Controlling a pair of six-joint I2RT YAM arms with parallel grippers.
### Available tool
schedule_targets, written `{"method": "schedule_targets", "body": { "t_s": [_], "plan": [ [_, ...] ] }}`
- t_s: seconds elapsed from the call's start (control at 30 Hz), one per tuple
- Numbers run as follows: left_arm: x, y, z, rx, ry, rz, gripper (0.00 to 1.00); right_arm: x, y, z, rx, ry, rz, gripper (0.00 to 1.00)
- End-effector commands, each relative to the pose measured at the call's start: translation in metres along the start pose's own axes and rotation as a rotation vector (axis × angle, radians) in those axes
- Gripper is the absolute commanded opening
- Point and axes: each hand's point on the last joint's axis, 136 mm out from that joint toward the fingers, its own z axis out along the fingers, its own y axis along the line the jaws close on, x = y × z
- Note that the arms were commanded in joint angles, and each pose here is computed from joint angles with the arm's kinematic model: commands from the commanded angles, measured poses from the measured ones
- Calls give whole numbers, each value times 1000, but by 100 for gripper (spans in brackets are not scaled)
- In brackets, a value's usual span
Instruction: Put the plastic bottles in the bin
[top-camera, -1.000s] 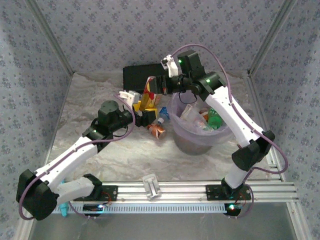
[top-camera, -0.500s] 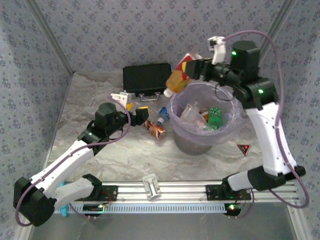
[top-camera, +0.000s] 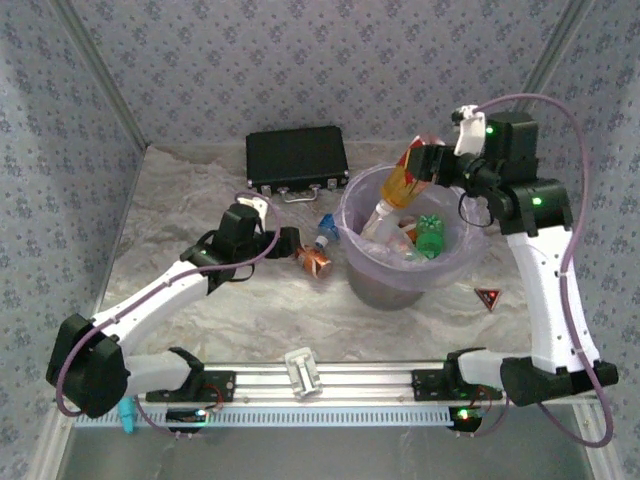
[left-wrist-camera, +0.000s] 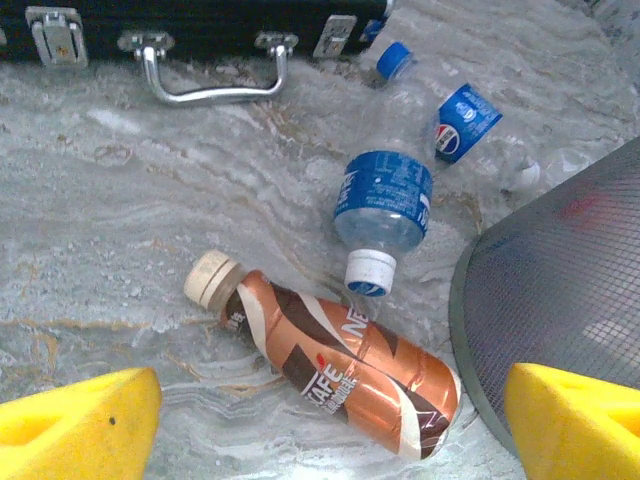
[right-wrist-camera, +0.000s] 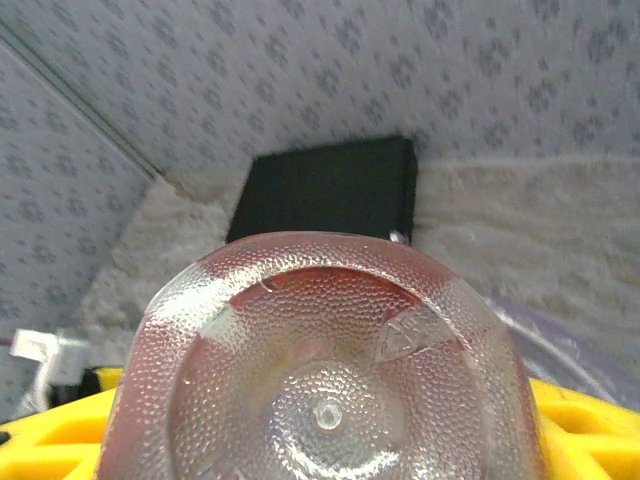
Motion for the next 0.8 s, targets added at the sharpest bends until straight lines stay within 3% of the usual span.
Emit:
{"method": "schedule_targets", "body": {
  "t_s": [0.0, 0.27, 0.77],
  "plan": [
    [0, 1, 3, -9, 15, -41, 88, 24, -7, 20, 21, 70, 4, 56],
    [13, 6, 12, -18, 46, -66, 87, 76, -5, 67, -22, 193, 43, 55],
    [30, 12, 33, -34, 111, -80, 87, 141, -36, 93, 50, 312, 218, 59]
  ]
}}
